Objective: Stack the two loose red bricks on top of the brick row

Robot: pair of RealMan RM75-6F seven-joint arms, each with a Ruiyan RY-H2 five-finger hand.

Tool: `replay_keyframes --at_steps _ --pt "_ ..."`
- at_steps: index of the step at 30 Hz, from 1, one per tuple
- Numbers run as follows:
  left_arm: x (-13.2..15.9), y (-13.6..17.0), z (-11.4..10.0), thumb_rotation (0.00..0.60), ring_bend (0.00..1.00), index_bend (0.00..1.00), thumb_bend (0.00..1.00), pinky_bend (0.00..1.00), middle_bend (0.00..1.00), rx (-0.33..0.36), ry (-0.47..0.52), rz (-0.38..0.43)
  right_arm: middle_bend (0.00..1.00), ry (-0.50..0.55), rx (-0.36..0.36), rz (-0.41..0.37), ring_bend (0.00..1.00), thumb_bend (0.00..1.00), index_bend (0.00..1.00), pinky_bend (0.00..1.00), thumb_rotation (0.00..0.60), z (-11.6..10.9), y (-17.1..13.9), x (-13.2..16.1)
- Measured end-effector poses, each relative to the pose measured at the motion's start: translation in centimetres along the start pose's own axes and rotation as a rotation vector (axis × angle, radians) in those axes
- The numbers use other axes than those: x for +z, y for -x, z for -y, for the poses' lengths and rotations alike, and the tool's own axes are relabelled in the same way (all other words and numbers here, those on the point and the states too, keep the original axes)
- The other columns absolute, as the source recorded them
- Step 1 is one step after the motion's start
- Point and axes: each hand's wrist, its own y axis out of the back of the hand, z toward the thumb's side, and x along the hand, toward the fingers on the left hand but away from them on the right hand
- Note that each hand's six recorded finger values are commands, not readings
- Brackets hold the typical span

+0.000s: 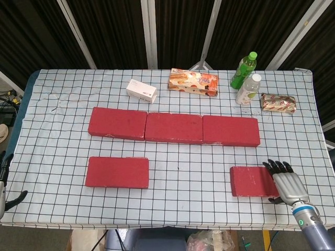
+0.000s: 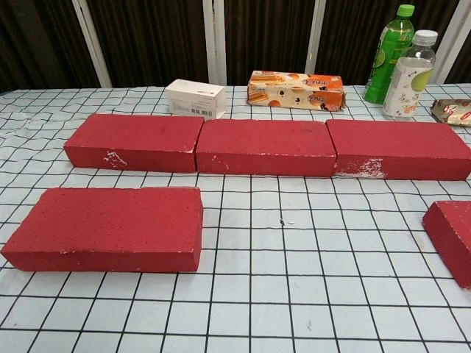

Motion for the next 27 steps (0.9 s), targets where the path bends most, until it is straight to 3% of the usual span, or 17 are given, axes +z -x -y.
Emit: replay_keyframes --at_steps 19,27 --pt "0.0 -0.2 0.1 0.600 0.00 0.02 0.00 0.17 0.00 0.001 -0.007 -0.006 0.00 -0.030 0.029 -0.023 0.00 0.15 0.00 0.00 0.600 0.7 1.7 1.9" --pt "-0.1 -0.3 0.1 0.600 0.00 0.02 0.00 0.17 0.00 0.000 0.000 -0.006 0.10 -0.041 0.047 -0.021 0.07 0.15 0.00 0.00 0.600 1.2 2.3 2.4"
